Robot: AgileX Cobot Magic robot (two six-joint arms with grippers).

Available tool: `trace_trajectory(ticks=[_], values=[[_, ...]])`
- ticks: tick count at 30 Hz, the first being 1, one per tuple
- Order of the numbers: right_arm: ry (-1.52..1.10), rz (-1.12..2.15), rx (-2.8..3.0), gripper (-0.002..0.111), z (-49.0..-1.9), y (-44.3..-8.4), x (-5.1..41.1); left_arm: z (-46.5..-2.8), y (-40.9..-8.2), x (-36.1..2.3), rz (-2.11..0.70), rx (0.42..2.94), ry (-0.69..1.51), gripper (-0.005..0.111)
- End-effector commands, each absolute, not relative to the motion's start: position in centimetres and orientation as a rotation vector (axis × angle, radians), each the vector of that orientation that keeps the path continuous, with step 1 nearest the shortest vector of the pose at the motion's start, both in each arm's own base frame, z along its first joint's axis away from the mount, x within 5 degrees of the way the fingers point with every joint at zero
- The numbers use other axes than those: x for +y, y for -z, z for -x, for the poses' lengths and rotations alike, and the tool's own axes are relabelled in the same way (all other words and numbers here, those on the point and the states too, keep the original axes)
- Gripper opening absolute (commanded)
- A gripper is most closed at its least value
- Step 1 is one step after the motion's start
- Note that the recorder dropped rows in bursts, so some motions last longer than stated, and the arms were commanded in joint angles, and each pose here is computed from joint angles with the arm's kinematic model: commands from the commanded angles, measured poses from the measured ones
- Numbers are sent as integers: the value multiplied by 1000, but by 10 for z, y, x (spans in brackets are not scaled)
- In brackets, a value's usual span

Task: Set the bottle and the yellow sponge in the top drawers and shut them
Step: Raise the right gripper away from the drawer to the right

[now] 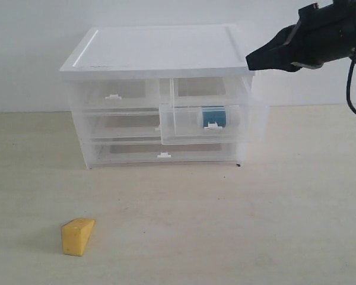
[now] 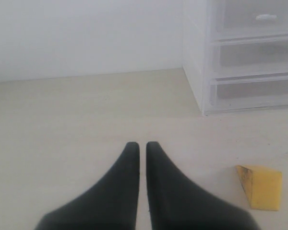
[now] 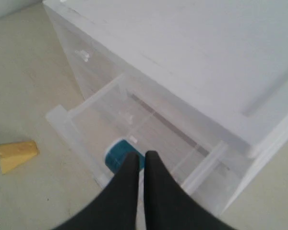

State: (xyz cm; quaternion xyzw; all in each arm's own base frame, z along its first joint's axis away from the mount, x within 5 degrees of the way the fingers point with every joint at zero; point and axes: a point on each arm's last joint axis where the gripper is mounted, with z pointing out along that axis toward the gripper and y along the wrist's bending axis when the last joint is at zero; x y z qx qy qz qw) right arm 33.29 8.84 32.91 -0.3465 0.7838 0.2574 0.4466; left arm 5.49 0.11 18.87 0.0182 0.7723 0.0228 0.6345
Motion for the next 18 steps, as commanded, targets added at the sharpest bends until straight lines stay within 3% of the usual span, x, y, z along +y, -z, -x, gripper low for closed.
trace_trajectory(ticks=[1,8,18], values=[[-560,766,2066,0,-320,-340,79,-55,-188,1,-34,1760,-46,4],[-538,344,2289,0,-299,-356,63,-55,-188,1,-34,1760,-46,4],[-389,97,2495,0,-284,-352,46,-55,-188,1,-34,1760,-46,4]])
